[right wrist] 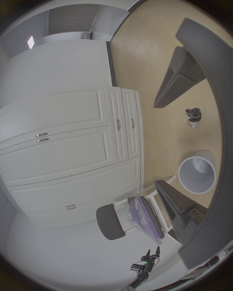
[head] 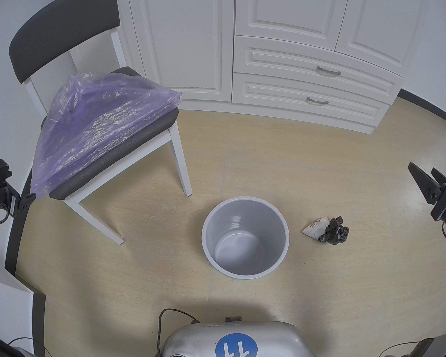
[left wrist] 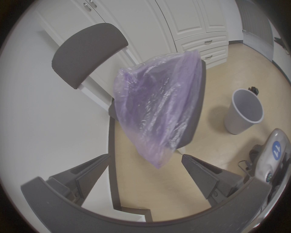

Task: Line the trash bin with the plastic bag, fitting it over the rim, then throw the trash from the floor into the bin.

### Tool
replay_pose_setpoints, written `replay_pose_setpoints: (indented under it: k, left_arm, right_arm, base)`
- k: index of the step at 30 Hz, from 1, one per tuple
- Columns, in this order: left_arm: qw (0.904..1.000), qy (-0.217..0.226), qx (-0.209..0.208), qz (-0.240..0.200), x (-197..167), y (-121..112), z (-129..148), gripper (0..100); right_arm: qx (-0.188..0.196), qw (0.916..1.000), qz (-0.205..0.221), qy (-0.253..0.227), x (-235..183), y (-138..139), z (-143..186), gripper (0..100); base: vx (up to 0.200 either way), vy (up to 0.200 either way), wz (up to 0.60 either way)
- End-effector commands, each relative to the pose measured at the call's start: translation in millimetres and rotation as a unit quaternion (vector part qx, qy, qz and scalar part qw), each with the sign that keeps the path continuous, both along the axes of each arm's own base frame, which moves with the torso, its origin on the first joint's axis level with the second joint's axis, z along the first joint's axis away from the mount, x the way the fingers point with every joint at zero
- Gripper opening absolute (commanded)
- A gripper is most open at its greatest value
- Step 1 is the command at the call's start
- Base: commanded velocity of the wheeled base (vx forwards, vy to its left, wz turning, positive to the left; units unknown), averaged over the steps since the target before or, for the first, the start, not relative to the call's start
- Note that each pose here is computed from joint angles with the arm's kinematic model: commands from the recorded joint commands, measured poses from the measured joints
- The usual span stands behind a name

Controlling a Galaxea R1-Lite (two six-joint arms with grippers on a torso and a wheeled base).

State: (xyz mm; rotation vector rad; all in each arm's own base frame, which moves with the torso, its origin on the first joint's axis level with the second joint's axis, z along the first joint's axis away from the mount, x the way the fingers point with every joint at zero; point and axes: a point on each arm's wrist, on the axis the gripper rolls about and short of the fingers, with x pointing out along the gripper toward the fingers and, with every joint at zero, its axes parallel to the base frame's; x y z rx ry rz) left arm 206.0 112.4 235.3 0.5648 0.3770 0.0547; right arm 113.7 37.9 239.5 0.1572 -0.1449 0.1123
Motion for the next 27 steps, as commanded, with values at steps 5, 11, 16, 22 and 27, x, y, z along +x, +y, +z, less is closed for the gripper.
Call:
replay_pose_setpoints:
  k: [5, 11, 16, 22, 27]
  left_arm:
    - [0.9996, 0.002, 0.009, 0.026, 11.6, 10.6, -10.5, 100]
    - [0.9996, 0.006, 0.008, 0.027, 13.0, 11.5, -12.5, 100]
    - [0.9995, 0.014, 0.003, 0.028, 17.1, 14.0, -18.1, 100]
    - [0.9993, 0.025, -0.003, 0.028, 24.9, 18.8, -26.7, 100]
    - [0.9989, 0.012, 0.011, 0.045, 37.9, 26.5, -34.7, 100]
  right_arm:
    - [0.010, 0.9999, 0.002, 0.005, 2.6, 1.0, -0.5, 100]
    - [0.011, 0.9999, 0.001, 0.002, 1.6, 0.5, 0.5, 100]
    - [0.012, 0.9999, 0.002, 0.001, 2.0, 0.6, 0.9, 100]
    - [0.013, 0.9999, 0.001, -0.001, 1.3, 0.3, 1.7, 100]
    - [0.014, 0.9999, 0.002, -0.002, 0.6, 0.1, 2.1, 100]
  base:
    - [0.000, 0.000, 0.00]
    - [0.000, 0.000, 0.00]
    - [0.000, 0.000, 0.00]
    - [0.000, 0.000, 0.00]
    - [0.000, 0.000, 0.00]
